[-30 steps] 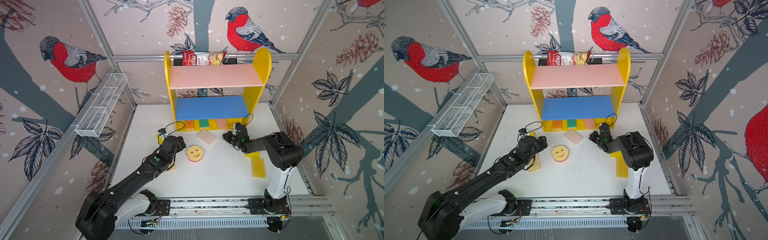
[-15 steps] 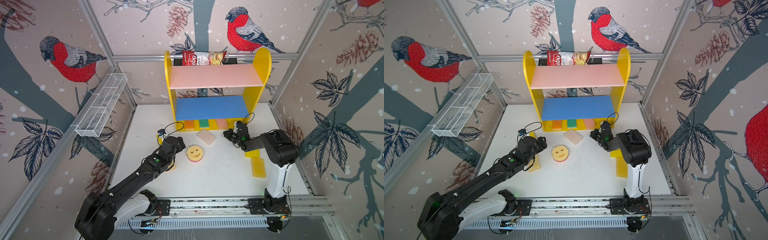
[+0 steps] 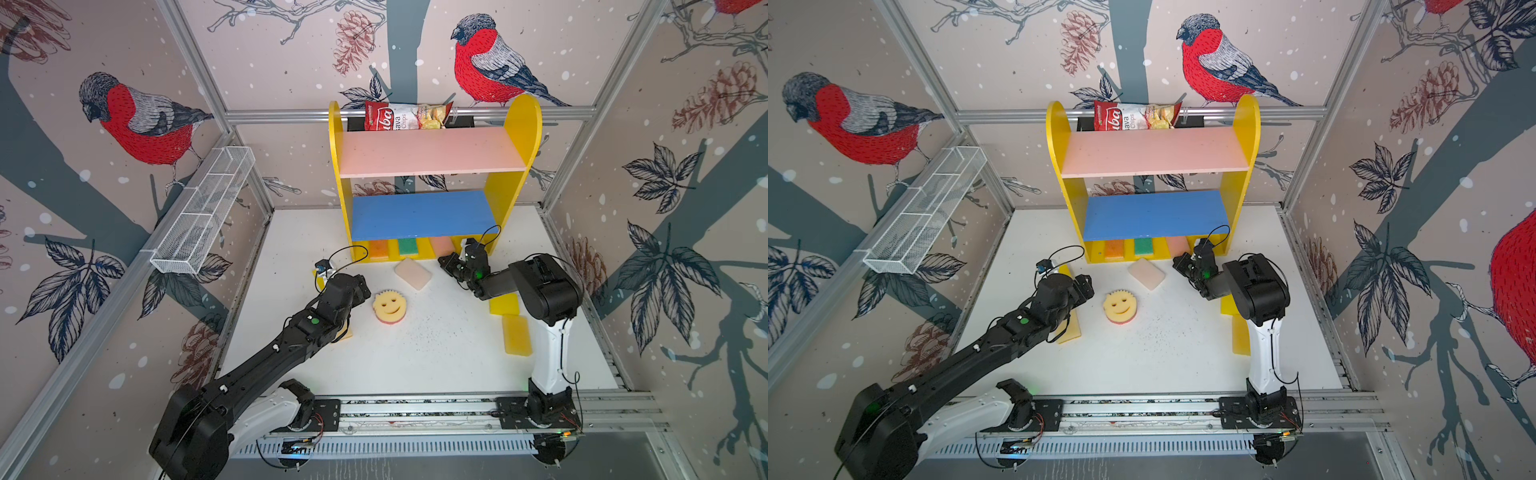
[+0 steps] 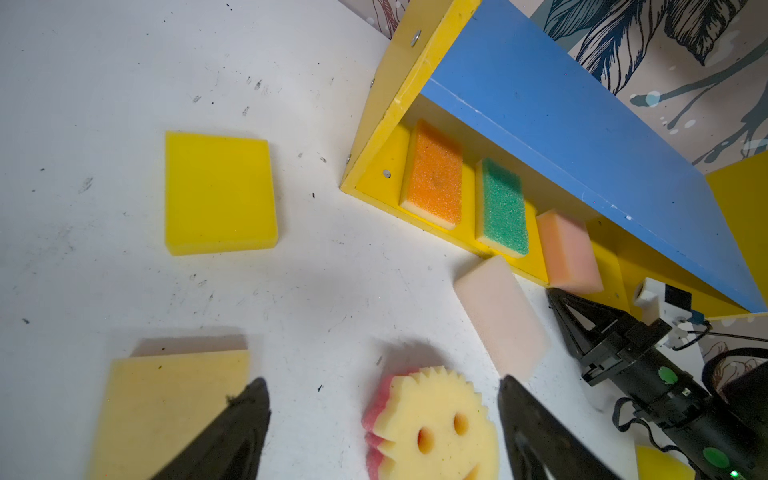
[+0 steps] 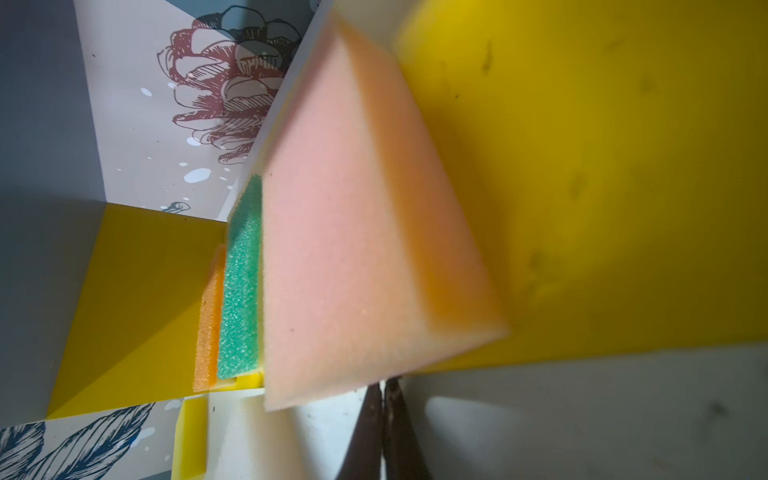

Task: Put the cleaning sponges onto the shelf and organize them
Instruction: 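Push the peach sponge upright into the slot against the green sponge, then open right gripper to release the peach sponge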

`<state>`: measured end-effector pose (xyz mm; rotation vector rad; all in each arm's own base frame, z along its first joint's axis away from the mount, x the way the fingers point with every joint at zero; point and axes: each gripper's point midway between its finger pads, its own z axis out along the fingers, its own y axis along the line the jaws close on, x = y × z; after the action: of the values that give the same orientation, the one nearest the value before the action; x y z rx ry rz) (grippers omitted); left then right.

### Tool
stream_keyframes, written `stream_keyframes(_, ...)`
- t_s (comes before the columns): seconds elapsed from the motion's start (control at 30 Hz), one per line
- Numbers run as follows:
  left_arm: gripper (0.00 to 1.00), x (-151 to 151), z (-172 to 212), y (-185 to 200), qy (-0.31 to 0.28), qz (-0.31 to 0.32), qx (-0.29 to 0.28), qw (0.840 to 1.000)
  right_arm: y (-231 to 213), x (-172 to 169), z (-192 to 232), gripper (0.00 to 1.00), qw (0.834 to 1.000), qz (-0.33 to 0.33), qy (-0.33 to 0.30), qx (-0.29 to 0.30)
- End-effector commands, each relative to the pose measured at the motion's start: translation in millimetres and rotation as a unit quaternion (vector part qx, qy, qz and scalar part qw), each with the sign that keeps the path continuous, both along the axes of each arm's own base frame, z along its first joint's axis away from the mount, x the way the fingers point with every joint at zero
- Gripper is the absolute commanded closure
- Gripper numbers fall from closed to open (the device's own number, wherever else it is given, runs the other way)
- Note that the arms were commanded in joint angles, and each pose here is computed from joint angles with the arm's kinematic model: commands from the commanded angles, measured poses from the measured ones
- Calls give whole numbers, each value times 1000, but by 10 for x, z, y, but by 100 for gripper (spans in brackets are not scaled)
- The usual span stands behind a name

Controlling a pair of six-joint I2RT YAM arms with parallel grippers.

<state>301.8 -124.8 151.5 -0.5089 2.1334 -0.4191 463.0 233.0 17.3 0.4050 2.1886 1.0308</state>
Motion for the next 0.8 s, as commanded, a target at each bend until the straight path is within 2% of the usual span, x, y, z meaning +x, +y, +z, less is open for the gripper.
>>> stream_keyframes(0.0, 15, 9, 2, 16, -2, 3, 3, 1000, -104, -101, -367, 100, 997, -29, 59, -29)
stream_keyframes(0.47, 15, 16, -7, 48, -3, 7, 9, 1000, -49, -155, -454, 100, 997, -21, 69, -37)
stream_keyframes(0.77, 14, 9, -1, 52, -3, 7, 9, 1000, -273, -509, -376, 100, 995, -9, 66, -71)
